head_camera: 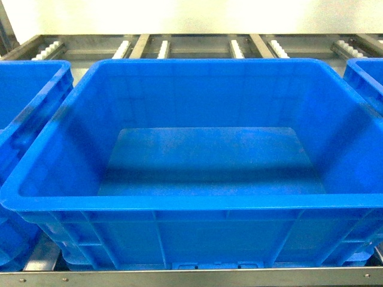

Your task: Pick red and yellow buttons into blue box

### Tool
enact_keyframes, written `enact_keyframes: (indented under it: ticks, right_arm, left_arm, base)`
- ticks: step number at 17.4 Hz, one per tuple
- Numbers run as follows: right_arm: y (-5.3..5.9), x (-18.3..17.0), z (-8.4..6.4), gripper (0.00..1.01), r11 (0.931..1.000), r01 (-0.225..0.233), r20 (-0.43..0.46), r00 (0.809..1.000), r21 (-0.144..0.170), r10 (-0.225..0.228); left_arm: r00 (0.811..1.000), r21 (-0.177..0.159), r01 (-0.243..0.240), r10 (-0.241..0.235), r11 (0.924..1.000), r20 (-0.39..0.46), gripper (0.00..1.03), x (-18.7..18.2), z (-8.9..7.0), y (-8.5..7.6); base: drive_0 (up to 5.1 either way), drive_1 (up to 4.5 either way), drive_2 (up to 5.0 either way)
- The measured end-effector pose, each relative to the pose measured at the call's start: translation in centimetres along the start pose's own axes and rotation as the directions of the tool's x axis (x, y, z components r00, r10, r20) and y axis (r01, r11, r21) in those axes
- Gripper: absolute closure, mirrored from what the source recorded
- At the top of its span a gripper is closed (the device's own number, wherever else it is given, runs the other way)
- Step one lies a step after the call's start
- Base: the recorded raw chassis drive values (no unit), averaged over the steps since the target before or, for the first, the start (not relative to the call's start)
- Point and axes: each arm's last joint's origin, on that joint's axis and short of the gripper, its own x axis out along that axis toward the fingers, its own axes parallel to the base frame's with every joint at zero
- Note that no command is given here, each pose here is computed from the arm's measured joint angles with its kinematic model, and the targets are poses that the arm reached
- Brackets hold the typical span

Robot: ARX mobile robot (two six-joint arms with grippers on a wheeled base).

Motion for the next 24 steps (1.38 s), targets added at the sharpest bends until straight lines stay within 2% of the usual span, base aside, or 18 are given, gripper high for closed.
enact_keyframes:
  ticks: [2, 7, 16, 18, 19, 20, 21, 22, 24]
  right_arm:
    - [0.0, 0.0, 0.0, 0.73, 1.0, -0.001, 0.002, 1.0, 0.0, 0.001]
    - [0.0, 0.0, 0.1, 0.73, 1.0, -0.002, 0.007, 1.0, 0.001, 0.002]
    - [0.0, 0.0, 0.0, 0.73, 1.0, -0.001, 0.001, 1.0, 0.0, 0.001]
    - [0.1, 0.1, 0.2, 0.73, 0.9999, -0.012, 0.015, 1.0, -0.002, 0.012]
    - [0.2, 0.4, 0.5, 0.73, 0.9996, -0.027, 0.023, 0.999, -0.004, 0.027]
    - [0.6, 2.0, 3.0, 0.73, 0.9995, -0.026, 0.045, 0.999, -0.018, 0.026]
    - [1.0, 2.9, 4.0, 0.73, 0.9989, -0.042, 0.055, 0.998, -0.021, 0.043]
    - [1.6, 3.9, 5.0, 0.73, 0.9971, -0.07, 0.064, 0.995, -0.029, 0.072]
    - [3.0, 6.7, 6.3, 0.73, 0.9871, -0.154, 0.053, 0.986, -0.046, 0.156]
  left_arm:
    - [1.0, -0.001, -0.007, 0.007, 1.0, -0.001, 0.78, 0.0, 0.0, 0.0]
    - [1.0, 0.0, -0.012, 0.012, 0.9999, 0.006, 0.78, 0.0, 0.1, 0.1]
    - [1.0, -0.002, -0.013, 0.013, 0.9999, -0.001, 0.78, 0.0, 0.0, 0.1]
    - [1.0, -0.002, -0.013, 0.013, 0.9999, -0.001, 0.78, 0.0, 0.0, 0.1]
    - [1.0, -0.002, -0.013, 0.013, 0.9999, -0.001, 0.78, 0.0, 0.0, 0.1]
    - [1.0, -0.002, -0.013, 0.013, 0.9999, -0.001, 0.78, 0.0, 0.0, 0.1]
    - [1.0, -0.002, -0.013, 0.013, 0.9999, -0.001, 0.78, 0.0, 0.0, 0.1]
    - [1.0, -0.002, -0.013, 0.013, 0.9999, -0.001, 0.78, 0.0, 0.0, 0.1]
    - [1.0, -0.002, -0.013, 0.013, 0.9999, -0.001, 0.78, 0.0, 0.0, 0.1]
  base:
    - [0.0, 0.0, 0.0]
    - [0.0, 4.32, -4.3]
    - [0.0, 0.0, 0.0]
    - [0.0, 0.0, 0.0]
    - [0.0, 0.0, 0.0]
    - [0.0, 0.0, 0.0]
    - [0.0, 0.0, 0.0]
    - [0.0, 0.0, 0.0]
    - [0.0, 0.0, 0.0]
